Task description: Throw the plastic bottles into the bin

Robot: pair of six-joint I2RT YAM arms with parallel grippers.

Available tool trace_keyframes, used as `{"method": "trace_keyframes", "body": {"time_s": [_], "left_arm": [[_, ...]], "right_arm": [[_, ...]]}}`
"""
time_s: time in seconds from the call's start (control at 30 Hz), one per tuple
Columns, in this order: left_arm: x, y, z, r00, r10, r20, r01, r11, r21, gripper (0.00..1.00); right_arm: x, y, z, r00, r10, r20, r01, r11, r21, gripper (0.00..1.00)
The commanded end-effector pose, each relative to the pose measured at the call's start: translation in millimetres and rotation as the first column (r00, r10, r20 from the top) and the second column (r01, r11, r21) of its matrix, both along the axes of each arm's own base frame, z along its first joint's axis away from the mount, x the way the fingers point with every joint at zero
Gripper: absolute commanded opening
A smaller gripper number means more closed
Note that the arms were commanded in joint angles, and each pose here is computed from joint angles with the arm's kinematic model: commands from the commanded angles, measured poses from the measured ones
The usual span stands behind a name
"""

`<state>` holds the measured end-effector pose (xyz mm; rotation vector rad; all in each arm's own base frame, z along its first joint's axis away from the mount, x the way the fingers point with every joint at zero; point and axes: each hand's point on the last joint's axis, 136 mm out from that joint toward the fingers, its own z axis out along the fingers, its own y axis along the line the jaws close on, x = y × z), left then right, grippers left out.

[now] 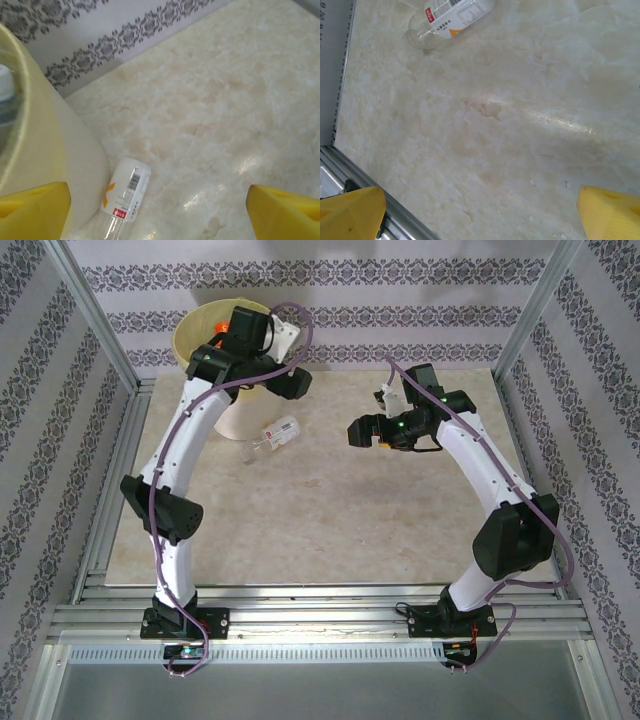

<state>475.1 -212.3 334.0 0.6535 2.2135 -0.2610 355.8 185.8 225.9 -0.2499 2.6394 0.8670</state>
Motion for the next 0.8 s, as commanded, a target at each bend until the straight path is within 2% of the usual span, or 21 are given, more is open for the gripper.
{"method": "trace_keyframes", "body": {"time_s": [0.0,0.17,0.3,0.77], "left_arm": [[-6,-6,-23,0.997,0.014,-0.078,-0.010,0.999,0.045,0.91],[-4,-6,-65,0.982,0.049,-0.181,-0.023,0.989,0.144,0.90],[0,2,-90,0.972,0.089,-0.216,-0.042,0.976,0.214,0.90],[18,9,-157,0.939,0.176,-0.295,-0.074,0.943,0.325,0.89]], "right_arm": [[-5,2,5,1.000,-0.011,0.017,0.011,1.000,-0.004,0.98],[-8,1,4,1.000,-0.015,0.016,0.015,1.000,-0.005,0.98],[-9,0,2,1.000,-0.016,0.016,0.016,1.000,-0.005,0.98],[-4,1,3,1.000,-0.010,0.014,0.010,1.000,-0.010,0.98]]}}
